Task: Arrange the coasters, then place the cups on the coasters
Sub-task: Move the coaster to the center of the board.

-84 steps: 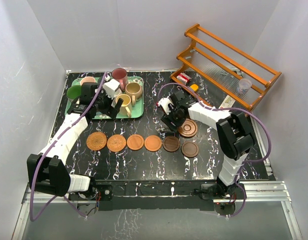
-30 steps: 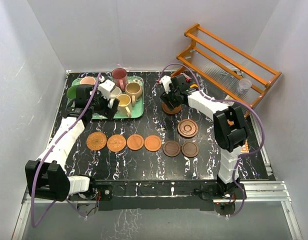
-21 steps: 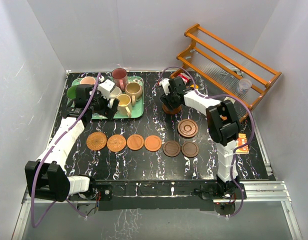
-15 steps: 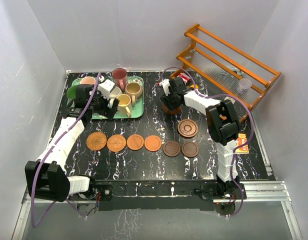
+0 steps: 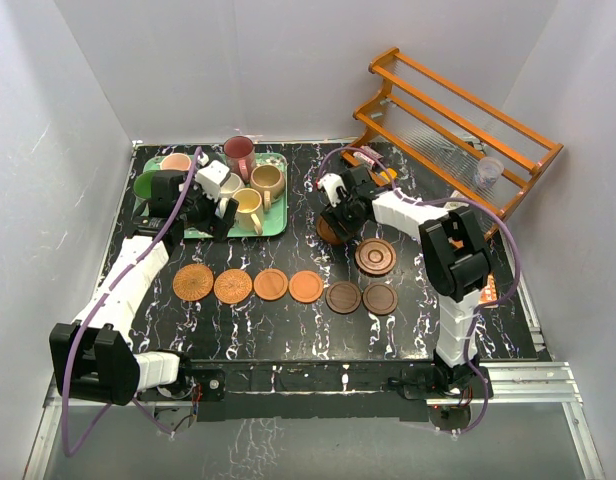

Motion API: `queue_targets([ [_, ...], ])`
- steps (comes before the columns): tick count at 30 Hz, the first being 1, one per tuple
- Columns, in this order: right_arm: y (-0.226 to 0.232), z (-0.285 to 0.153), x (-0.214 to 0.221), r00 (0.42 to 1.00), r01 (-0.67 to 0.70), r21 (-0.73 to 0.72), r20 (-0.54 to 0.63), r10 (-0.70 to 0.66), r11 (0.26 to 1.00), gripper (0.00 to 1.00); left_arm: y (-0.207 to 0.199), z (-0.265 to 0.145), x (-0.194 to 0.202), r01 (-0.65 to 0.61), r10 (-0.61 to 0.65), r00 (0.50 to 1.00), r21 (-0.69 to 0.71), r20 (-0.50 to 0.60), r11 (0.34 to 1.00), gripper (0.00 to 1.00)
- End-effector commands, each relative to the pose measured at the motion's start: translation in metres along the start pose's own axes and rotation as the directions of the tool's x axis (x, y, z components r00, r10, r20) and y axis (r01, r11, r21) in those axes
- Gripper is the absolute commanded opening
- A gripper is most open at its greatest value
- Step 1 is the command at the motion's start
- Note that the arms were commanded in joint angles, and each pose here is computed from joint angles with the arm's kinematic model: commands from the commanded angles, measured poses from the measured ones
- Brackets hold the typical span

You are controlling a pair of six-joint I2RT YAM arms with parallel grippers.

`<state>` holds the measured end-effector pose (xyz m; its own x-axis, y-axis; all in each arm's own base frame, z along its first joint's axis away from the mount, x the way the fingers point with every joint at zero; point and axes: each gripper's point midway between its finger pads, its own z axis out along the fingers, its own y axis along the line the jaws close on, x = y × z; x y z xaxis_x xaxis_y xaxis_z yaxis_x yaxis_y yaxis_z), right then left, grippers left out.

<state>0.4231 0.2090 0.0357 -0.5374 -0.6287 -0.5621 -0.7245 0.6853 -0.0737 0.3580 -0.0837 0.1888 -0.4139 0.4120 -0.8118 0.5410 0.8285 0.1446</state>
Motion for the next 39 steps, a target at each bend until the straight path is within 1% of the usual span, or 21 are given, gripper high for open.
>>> queue_targets([
  [1,0.033,-0.012,0.027,0.996,0.043,-0.087,-0.074,-0.050,0.995,0.57,0.000,-0.011,-0.013,-0.006,0.006,0.998,0.000,0.056,1.000,0.99],
  [6,0.044,-0.021,0.045,0.992,0.055,-0.096,-0.104,-0.065,0.994,0.56,0.001,-0.012,-0.012,-0.007,0.007,0.998,-0.002,0.059,1.000,0.99],
  [11,0.042,-0.031,0.061,0.988,0.066,-0.064,-0.133,-0.074,0.996,0.56,0.001,-0.012,-0.011,-0.005,0.005,0.998,-0.002,0.060,1.000,0.99],
  [15,0.047,-0.038,0.069,0.987,0.070,-0.071,-0.138,-0.079,0.995,0.56,0.001,-0.012,-0.011,-0.005,0.005,0.998,-0.002,0.061,1.000,0.99],
  [20,0.052,-0.044,0.075,0.986,0.077,-0.090,-0.140,-0.089,0.993,0.56,0.001,-0.013,-0.011,-0.006,0.007,0.998,-0.002,0.062,1.000,0.99],
  [29,0.040,-0.045,0.082,0.981,0.075,-0.020,-0.176,-0.077,0.997,0.55,0.000,-0.014,-0.009,-0.014,0.014,0.998,0.003,0.062,1.000,0.99],
  [39,0.039,-0.052,0.085,0.979,0.083,-0.013,-0.187,-0.084,0.996,0.54,-0.007,-0.010,0.000,-0.038,0.036,0.998,0.046,0.043,0.998,0.99],
])
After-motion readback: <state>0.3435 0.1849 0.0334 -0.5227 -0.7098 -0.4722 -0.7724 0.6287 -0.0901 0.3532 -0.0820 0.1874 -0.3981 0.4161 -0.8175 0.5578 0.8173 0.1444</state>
